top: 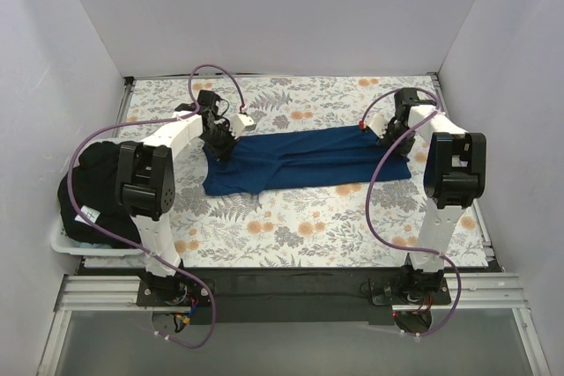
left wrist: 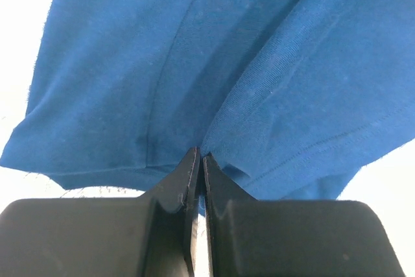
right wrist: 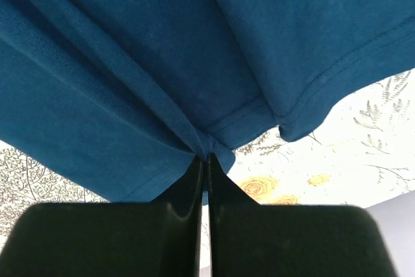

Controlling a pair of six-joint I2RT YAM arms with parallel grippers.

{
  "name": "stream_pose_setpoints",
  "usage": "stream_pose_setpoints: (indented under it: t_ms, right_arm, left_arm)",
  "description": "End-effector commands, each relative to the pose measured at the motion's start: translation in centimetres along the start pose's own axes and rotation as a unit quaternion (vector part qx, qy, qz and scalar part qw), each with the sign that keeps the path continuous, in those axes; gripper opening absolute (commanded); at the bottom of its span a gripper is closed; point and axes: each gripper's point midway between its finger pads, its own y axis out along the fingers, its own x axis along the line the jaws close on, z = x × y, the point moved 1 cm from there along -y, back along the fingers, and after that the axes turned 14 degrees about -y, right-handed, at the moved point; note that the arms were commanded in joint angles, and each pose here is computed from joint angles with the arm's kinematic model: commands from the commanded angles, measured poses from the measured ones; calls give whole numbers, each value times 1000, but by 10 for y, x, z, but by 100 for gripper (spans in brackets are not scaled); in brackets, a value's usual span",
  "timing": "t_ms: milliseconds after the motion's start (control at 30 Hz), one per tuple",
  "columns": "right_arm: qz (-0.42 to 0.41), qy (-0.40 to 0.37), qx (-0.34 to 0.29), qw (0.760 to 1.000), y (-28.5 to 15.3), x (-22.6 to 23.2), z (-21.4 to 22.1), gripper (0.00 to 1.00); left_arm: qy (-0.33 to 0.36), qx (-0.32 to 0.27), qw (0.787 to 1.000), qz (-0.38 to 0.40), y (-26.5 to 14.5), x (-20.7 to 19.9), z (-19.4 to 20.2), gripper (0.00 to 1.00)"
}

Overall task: Fold and stack the t-shirts
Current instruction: Fold the tshirt

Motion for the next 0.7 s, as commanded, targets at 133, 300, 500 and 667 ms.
stream_pose_setpoints:
  t_ms: [133, 300, 500, 667]
  right_arm:
    - [29, 28, 17, 999, -6, -21, 4, 20]
    - [69, 69, -9, 995, -40, -33, -7, 39]
    - [35, 122, -85, 988, -75, -5, -35, 42]
    - [-28, 166, -117, 979, -63, 25, -51, 34]
  left_arm:
    - [-39, 3, 999, -24, 5, 9, 5, 0]
    - [-81, -56, 995, -30, -28, 8, -18, 20]
    - [-126, -132, 983, 22, -71, -38, -59, 32]
    - [-135, -102, 983, 68, -35, -90, -57, 29]
